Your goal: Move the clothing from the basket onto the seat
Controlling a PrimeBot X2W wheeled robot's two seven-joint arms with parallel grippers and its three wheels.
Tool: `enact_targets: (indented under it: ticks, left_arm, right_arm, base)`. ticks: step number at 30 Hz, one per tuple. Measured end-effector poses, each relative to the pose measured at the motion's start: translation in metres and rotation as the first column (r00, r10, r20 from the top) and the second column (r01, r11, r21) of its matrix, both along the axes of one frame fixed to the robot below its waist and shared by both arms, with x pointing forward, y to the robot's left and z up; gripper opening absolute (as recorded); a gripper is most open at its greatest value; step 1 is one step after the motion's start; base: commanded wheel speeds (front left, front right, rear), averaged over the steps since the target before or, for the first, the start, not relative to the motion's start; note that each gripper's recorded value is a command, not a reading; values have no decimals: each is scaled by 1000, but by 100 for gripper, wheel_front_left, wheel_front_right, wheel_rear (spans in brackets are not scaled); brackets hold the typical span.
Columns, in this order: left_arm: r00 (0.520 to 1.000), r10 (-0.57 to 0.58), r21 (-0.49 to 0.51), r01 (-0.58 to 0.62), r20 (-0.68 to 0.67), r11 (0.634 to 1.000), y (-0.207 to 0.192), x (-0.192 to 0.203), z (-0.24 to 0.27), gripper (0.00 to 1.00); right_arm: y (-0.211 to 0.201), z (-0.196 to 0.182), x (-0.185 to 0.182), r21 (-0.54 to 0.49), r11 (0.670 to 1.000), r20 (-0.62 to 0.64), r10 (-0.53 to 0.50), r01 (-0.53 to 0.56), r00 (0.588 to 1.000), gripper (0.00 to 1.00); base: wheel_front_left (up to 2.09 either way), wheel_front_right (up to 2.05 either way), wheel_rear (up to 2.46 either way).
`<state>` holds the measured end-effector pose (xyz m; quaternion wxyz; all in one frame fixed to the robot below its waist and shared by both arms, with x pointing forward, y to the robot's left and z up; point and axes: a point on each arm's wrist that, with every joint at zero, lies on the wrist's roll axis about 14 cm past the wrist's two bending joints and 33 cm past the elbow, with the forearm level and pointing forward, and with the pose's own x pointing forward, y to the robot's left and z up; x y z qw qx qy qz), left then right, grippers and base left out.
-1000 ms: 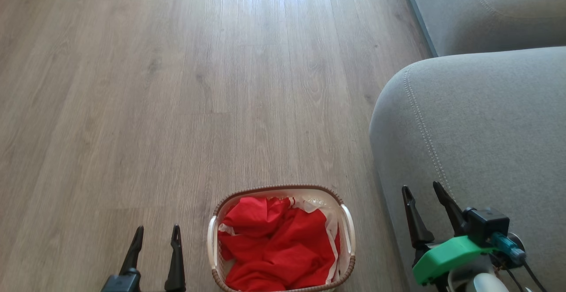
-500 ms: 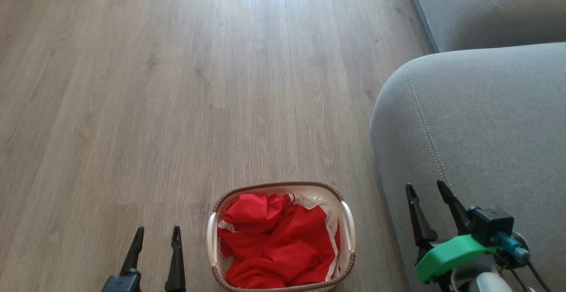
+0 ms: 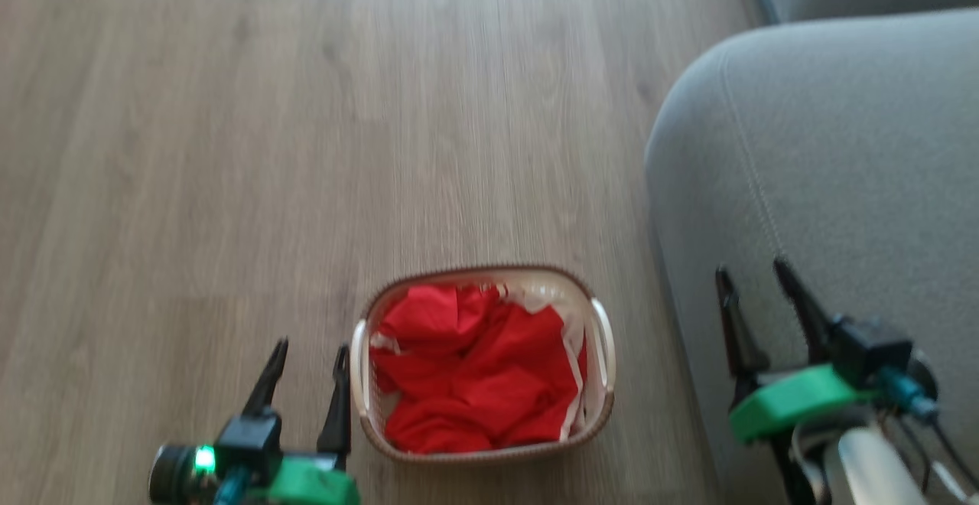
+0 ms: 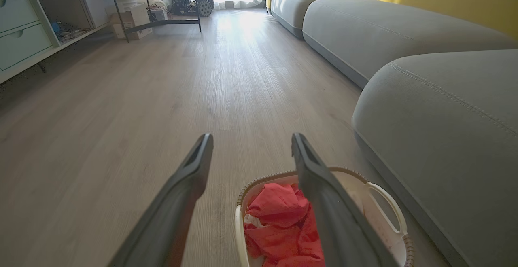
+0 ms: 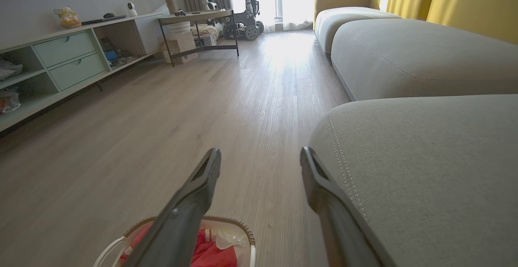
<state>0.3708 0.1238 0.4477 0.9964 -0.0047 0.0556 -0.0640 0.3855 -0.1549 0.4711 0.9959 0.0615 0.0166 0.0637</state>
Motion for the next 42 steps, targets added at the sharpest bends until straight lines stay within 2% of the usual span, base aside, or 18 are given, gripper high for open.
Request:
enact_targets:
  ticks: [9, 17, 22, 28, 39, 42]
  left_arm:
    - [990, -100, 34, 104, -98, 994, -25, 56, -42, 100]
    - [940, -226, 44, 245, -256, 969, -60, 95, -114, 100]
    - [872, -308, 61, 356, -380, 933, -81, 92, -166, 100]
    - [799, -390, 83, 475, -458, 876, -105, 107, -210, 100]
    - [706, -379, 139, 558, -598, 818, -102, 109, -273, 100]
    - [702, -368, 156, 561, -609, 813, -101, 113, -280, 100]
  right_arm:
    - [-7, 15, 63, -17, 1000, 84, -19, 20, 996, 100]
    - [-15, -9, 106, -25, 999, 75, -36, 38, 996, 100]
    - [-26, -26, 115, -31, 998, 56, -61, 63, 997, 100]
    - [-41, -43, 119, -52, 994, 37, -93, 94, 995, 100]
    - [-49, -55, 132, -60, 993, 41, -102, 104, 994, 100]
    - [-49, -57, 132, -62, 993, 39, -101, 103, 994, 100]
  base:
    - [0, 0, 0]
    - [0, 0, 0]
    - [0, 0, 0]
    - [0, 0, 0]
    - [0, 0, 0]
    - [0, 0, 0]
